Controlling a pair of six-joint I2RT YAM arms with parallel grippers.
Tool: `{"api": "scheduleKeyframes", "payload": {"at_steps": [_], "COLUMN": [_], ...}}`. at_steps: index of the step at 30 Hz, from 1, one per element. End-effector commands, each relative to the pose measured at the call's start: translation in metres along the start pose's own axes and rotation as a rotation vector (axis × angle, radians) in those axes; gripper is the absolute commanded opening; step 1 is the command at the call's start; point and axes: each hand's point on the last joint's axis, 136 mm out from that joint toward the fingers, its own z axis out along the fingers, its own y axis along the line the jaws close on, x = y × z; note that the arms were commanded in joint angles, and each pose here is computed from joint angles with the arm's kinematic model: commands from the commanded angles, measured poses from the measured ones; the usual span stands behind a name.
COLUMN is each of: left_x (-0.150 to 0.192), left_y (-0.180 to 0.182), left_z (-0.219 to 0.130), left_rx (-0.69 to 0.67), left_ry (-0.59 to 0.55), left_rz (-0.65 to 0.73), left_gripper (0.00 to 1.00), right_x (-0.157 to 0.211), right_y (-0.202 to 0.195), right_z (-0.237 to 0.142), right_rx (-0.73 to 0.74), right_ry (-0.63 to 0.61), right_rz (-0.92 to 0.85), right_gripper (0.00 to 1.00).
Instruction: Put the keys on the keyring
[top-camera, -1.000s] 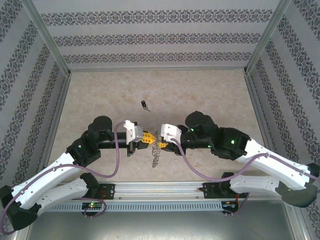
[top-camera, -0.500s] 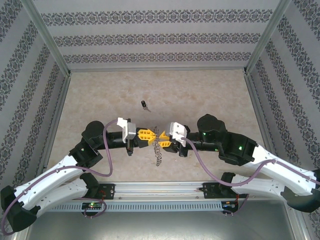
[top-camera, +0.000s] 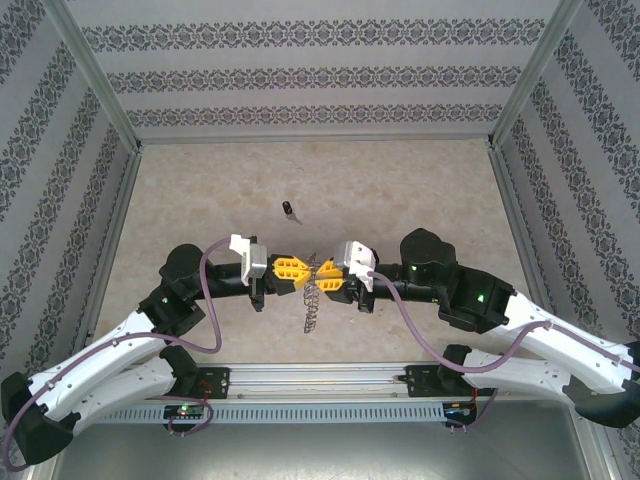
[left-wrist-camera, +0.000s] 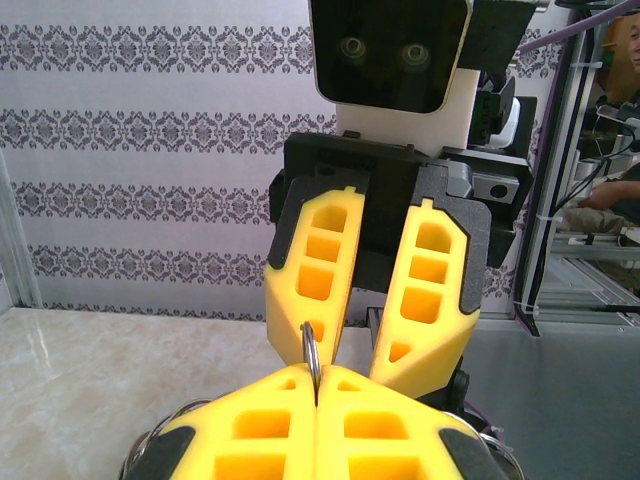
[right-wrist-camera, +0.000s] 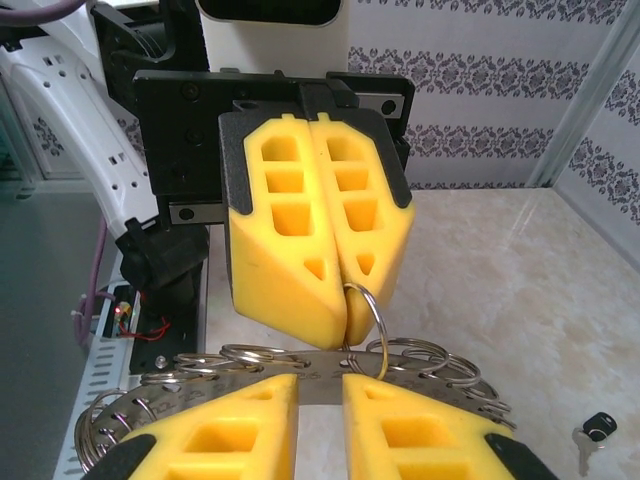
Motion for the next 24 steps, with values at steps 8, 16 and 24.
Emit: {"api": "scheduleKeyframes", "payload": {"at_steps": [8,16,24], "left_x": [-0.0273,-0.0286,-0.0303], "left_y": [-0.015,-0.0141,-0.0145], "left_z": [-0.0052,-0.0059,-0.0065], "left_rx": [0.057,0.047,0.046], "left_ry": [-0.094,-0.097,-0.103], "left_rz": [0.061,0.069,0.074], "left_gripper": [0.0,0.0,0.0], "right_x": [-0.0071,-0.0075,-0.0051], "right_y": [-0.0109,-0.0102,-0.009], "right_z": [-0.0021,-0.0047,0.0006], "right_rx": [0.045,0.045,0.033], "right_ry": [-0.057,-0.075,-0.104], "right_rz": [0.039,0.057,0.094], "right_gripper": [0.22,0.21,0.21]}}
